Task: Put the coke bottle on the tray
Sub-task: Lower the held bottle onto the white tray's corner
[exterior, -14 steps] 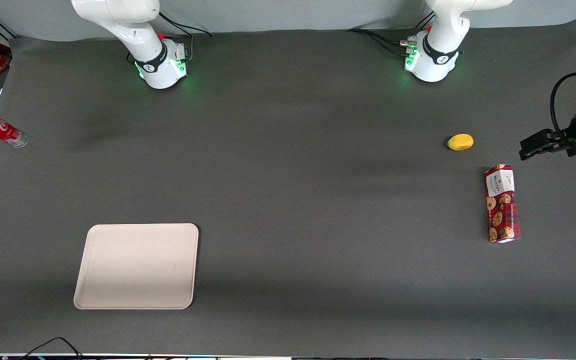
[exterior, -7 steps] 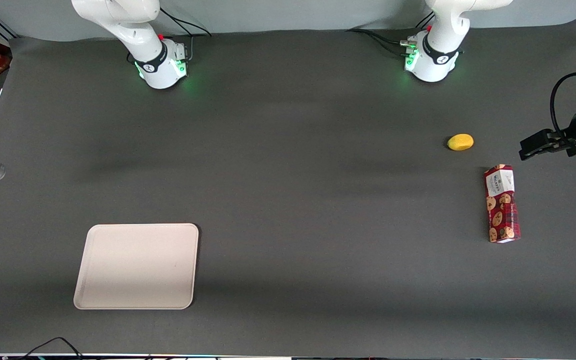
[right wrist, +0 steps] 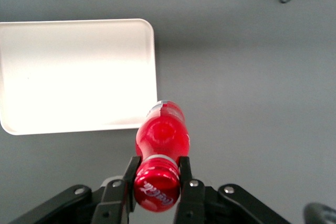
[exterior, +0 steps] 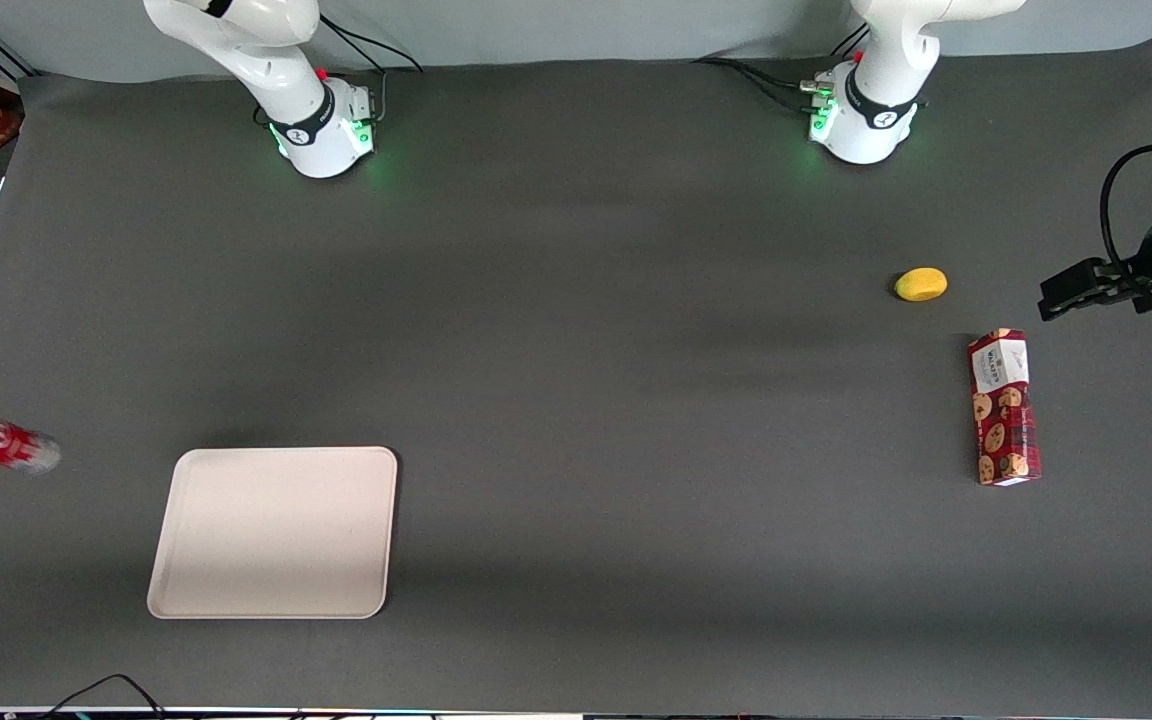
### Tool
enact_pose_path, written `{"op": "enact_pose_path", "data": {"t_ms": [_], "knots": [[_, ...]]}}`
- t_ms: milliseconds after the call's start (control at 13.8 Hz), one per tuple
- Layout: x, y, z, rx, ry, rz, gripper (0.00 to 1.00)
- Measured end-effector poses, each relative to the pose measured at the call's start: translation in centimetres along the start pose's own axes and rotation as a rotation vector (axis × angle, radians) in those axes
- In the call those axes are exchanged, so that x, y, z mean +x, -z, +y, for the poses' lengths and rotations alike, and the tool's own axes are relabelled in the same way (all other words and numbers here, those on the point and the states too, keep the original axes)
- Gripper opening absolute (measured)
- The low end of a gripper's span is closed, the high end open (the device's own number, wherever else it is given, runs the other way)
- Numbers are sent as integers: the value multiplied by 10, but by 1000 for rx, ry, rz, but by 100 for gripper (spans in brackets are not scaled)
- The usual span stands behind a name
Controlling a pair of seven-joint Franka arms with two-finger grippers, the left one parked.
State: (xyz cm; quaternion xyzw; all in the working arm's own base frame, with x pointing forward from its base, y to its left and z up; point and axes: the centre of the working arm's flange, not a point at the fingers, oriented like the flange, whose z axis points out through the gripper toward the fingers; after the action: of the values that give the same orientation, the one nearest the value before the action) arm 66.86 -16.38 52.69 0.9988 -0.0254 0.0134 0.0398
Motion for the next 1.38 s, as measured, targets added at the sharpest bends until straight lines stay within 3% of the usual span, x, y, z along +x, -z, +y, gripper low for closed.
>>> {"op": "enact_pose_path", "data": {"t_ms": [363, 726, 871, 1379], "knots": [[46, -98, -30, 69, 16, 11, 33], [63, -166, -35, 64, 17, 28, 33], [68, -184, -43, 70, 27, 42, 33], [70, -201, -54, 83, 39, 37, 33]]}}
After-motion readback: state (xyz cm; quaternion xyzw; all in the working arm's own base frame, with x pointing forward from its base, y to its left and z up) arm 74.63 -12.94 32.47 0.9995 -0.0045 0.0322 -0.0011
